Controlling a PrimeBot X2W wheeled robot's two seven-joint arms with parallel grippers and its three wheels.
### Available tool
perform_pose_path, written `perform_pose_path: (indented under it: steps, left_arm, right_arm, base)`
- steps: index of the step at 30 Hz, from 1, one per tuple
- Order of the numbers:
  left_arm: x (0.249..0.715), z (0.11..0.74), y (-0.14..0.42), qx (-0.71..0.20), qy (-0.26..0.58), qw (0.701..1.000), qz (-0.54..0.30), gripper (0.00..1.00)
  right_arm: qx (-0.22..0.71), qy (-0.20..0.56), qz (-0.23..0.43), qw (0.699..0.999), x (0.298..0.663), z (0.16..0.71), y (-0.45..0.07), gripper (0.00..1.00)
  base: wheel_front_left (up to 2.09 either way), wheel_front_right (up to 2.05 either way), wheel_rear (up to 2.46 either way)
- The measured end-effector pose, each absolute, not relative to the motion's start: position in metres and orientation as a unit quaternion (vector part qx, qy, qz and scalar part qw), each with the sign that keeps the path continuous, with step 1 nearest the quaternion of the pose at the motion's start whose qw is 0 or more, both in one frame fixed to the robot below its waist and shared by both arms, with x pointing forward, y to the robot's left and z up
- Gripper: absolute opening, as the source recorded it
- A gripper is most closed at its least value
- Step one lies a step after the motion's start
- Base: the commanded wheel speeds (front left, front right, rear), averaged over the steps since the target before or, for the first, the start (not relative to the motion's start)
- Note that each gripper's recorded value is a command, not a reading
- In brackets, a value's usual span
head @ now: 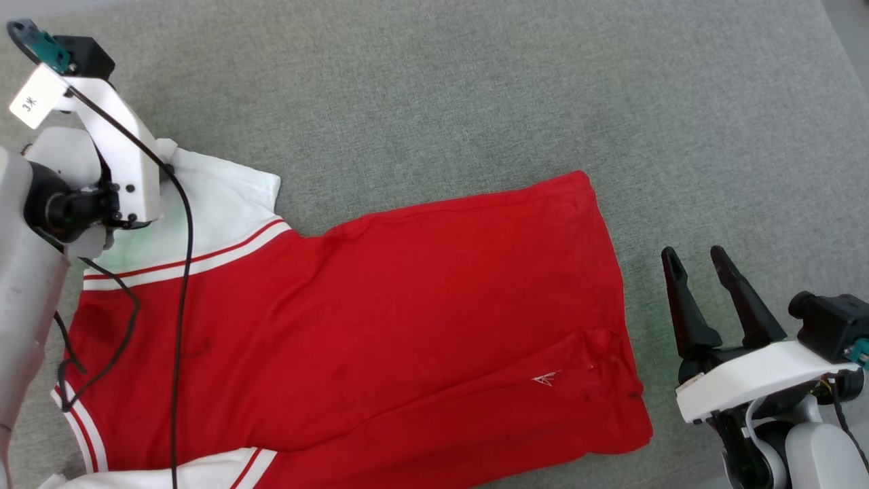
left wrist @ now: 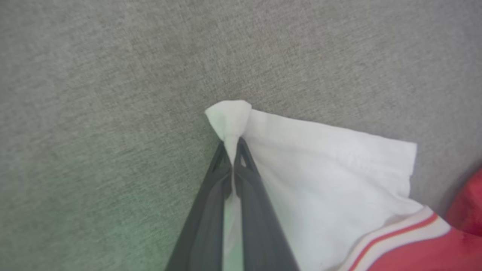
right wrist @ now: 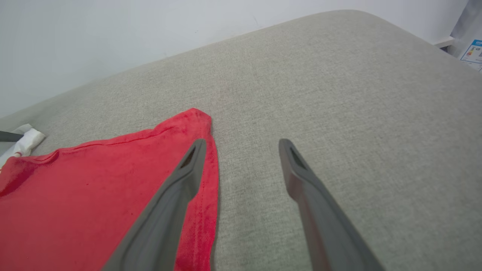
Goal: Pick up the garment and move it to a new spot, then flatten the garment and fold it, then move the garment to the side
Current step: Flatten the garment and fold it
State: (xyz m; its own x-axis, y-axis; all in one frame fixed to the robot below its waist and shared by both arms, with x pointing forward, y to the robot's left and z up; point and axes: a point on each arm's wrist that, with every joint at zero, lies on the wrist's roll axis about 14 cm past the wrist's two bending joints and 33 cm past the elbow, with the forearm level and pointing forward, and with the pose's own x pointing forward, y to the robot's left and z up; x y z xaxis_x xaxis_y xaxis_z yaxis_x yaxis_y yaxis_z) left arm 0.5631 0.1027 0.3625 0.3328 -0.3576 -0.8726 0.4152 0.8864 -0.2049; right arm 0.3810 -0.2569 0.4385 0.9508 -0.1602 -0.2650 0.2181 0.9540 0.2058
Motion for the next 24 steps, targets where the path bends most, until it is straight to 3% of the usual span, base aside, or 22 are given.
perform_pose_path:
  steps: [10, 24]
  left_arm:
    - [0.567, 0.399, 0.098, 0.029, 0.439, 0.866, -0.239, 0.0]
    - [0.567, 0.473, 0.12, 0.03, 0.316, 0.921, -0.226, 0.0]
  right_arm:
    - [0.138, 0.2, -0.092, 0.965, 0.39, 0.416, -0.259, 1.0]
    - [0.074, 0.361, 0.017, 0.93, 0.458, 0.413, -0.228, 1.0]
  base:
    - [0.0, 0.0, 0.0]
    - [0.0, 0.0, 0.0]
